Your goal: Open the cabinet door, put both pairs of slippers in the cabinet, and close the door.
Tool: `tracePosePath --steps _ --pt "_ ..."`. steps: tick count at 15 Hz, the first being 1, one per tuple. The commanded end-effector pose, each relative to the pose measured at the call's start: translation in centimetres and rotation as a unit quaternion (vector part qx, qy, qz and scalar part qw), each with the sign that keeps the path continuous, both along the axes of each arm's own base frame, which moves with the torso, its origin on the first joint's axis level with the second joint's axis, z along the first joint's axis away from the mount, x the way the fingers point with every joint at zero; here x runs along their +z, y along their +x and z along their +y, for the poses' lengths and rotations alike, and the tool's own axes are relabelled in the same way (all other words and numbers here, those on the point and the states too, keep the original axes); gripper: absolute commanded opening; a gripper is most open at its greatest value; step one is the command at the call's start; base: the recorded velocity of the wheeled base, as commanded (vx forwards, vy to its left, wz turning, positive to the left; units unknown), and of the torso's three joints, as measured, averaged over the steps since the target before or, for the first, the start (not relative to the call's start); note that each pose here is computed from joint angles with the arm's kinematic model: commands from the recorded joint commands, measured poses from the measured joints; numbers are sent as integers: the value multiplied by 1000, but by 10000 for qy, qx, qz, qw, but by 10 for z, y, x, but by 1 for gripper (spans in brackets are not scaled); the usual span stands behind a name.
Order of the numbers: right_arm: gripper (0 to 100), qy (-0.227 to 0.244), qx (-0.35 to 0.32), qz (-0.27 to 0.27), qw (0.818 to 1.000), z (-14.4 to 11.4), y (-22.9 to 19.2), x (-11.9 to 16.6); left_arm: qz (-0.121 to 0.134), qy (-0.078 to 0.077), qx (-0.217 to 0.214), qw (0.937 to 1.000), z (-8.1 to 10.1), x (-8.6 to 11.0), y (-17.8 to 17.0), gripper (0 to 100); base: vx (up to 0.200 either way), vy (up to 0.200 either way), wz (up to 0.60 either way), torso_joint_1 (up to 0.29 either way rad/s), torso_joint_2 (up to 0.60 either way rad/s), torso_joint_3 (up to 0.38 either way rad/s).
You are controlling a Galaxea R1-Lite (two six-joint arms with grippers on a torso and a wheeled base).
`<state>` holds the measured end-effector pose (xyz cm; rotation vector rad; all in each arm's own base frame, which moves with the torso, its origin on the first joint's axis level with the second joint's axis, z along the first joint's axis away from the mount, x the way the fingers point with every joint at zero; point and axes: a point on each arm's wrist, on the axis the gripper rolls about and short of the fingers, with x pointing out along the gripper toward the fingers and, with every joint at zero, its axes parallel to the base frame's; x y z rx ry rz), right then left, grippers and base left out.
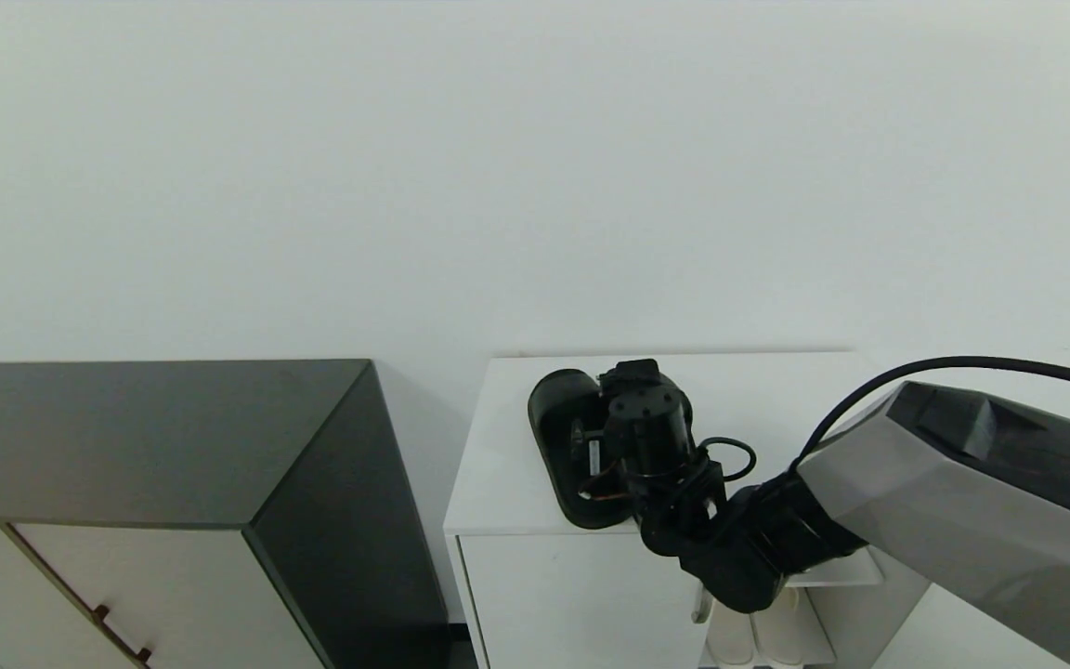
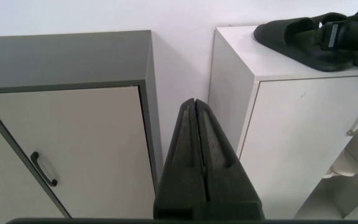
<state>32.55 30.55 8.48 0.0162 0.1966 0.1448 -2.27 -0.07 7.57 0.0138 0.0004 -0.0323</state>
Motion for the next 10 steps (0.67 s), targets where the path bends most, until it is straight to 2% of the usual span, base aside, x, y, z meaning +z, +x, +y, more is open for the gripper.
tracePosePath --steps 1,6,10 --pt "0 -42 -13 41 10000 1 4 -7 -3 0 1 10000 0 0 0 0 0 0 0 0 0 0" --pt "0 51 3 -50 10000 5 7 0 -3 8 8 10000 0 0 0 0 0 0 0 0 0 0" --pt "0 173 104 -183 9996 3 -10 24 -3 8 1 10000 0 0 0 0 0 0 0 0 0 0"
